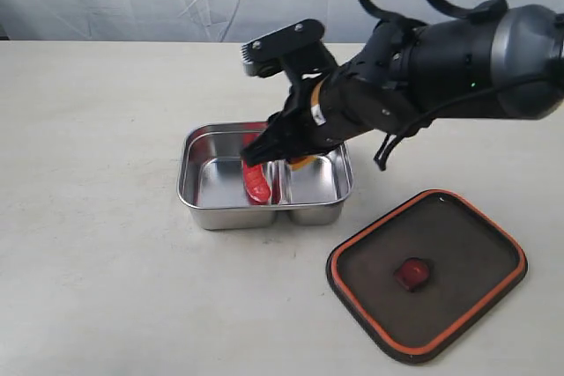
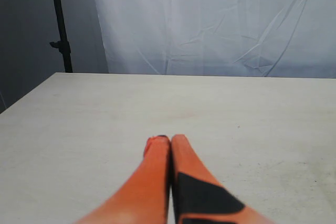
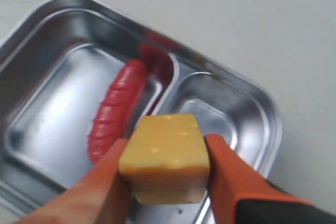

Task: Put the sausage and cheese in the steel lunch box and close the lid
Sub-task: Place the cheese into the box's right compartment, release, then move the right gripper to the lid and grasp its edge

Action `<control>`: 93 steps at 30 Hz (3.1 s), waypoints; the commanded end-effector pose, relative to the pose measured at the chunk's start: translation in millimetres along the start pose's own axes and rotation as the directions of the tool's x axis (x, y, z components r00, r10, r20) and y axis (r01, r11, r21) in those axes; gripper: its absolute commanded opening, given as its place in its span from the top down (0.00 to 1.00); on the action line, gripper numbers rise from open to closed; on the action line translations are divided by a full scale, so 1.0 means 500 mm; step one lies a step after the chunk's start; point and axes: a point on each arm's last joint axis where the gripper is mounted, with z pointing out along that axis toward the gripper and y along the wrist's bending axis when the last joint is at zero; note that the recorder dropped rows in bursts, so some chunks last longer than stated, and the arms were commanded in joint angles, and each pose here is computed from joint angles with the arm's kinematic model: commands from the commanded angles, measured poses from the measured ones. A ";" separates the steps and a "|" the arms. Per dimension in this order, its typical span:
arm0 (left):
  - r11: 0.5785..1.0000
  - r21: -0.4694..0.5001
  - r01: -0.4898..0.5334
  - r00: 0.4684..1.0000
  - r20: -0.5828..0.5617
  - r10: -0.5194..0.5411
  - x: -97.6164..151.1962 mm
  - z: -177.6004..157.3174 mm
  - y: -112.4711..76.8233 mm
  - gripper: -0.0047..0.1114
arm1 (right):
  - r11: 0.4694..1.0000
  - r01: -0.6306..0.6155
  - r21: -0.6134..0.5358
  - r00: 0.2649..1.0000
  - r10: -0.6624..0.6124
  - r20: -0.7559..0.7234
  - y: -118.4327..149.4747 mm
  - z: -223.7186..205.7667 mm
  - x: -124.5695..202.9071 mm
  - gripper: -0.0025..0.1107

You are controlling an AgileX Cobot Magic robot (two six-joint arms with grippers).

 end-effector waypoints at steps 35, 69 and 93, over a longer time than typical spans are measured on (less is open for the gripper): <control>1.000 0.000 0.004 1.000 0.005 -0.004 0.001 0.000 0.000 0.96 | 0.880 -0.291 0.374 0.857 0.414 -0.307 -0.272 -0.084 0.168 0.54; 1.000 0.000 0.004 1.000 0.005 -0.004 0.001 0.000 0.000 0.96 | 0.654 -0.608 0.451 0.506 0.756 -0.415 -0.206 -0.067 0.359 0.54; 1.000 0.001 0.003 1.000 0.004 -0.003 0.001 0.000 0.000 0.96 | 0.670 -0.596 0.442 0.641 0.729 -0.241 -0.236 -0.060 0.333 0.54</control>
